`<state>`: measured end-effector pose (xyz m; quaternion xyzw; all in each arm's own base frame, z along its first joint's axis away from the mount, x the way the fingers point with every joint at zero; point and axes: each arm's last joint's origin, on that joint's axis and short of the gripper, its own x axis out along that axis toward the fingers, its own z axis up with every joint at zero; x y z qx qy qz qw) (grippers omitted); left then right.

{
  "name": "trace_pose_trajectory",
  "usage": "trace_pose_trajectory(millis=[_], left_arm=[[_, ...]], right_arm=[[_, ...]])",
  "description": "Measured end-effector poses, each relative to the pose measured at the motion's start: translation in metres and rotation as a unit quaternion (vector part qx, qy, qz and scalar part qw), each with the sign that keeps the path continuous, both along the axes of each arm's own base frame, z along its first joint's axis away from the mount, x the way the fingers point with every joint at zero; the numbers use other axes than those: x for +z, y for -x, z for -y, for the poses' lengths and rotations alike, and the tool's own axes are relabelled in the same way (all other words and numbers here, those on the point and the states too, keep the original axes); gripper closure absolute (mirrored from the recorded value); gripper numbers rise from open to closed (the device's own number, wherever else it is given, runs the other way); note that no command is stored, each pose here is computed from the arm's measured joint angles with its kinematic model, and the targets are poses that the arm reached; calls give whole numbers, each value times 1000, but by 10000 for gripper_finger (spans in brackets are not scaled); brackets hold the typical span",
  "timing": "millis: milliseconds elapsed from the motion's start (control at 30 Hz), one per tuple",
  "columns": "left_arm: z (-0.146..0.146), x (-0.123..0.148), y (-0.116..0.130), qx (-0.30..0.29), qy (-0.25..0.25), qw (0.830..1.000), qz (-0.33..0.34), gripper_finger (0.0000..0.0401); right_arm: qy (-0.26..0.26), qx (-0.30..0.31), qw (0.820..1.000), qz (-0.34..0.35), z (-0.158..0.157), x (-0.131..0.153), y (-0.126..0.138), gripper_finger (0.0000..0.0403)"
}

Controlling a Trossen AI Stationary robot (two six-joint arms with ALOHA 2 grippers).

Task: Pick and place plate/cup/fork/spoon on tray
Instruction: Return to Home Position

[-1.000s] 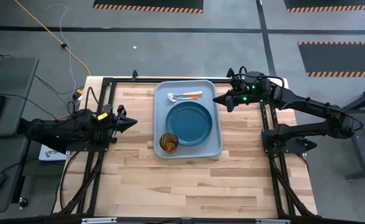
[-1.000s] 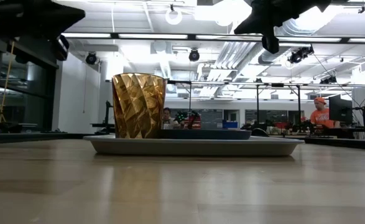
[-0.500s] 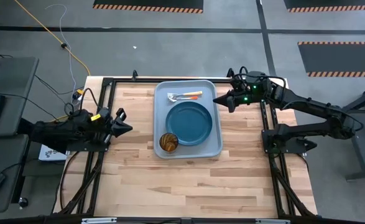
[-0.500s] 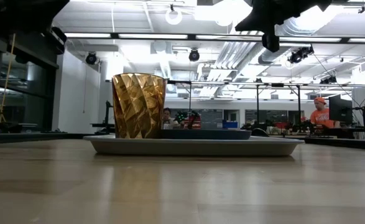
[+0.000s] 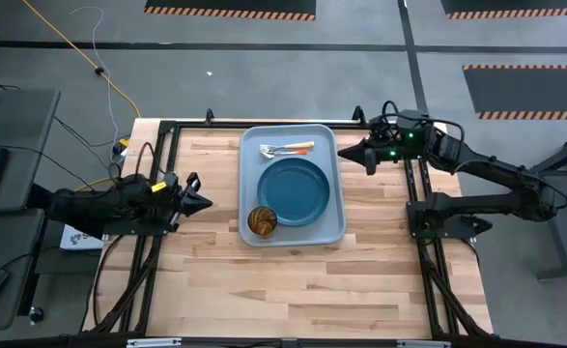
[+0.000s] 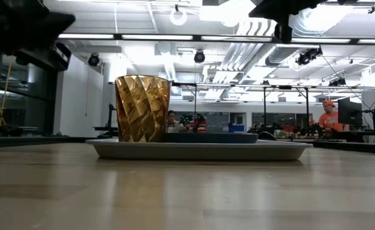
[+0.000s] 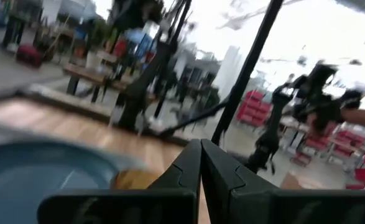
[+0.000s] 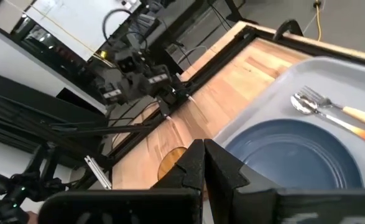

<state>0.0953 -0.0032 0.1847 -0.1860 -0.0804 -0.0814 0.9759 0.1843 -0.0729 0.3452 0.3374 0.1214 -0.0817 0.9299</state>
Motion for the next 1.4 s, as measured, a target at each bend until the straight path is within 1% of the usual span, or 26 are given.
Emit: trace_pose_trajectory(millis=[200,333,567,667,733,800,867,967,1067,1200,1400], left_arm=[[0,-14,-2,-2,16,997,-76,401],[0,-15,-2,-2,13,997,-80,401],[0,-15,-2,-2,10,997,-79,401],[0,-15,-2,-2,10,997,-79,401],[0,-15,-2,-2,9,997,-79,401],[0,-15,-2,-2,9,997,-79,401],[0,-15,-2,-2,9,997,-79,401],[0,-15,-2,-2,9,997,-79,400],[0,-15,-2,-2,9,997,-79,400],[0,-15,-2,-2,9,997,-79,400],[0,-15,-2,-2,9,997,-79,400]], right_arm=[[21,4,1000,13,-3,5,6,403],[45,9,999,18,-4,8,10,403],[103,27,994,24,-8,11,15,403],[141,43,989,32,-17,9,18,403],[166,58,984,28,-25,3,20,403],[179,66,981,24,-34,-9,23,403],[175,70,982,27,-42,-22,30,403],[153,70,985,43,-52,-45,45,403],[138,62,985,85,-59,-64,64,403],[124,49,981,138,-63,-80,89,403],[159,19,964,211,-65,-92,116,403]])
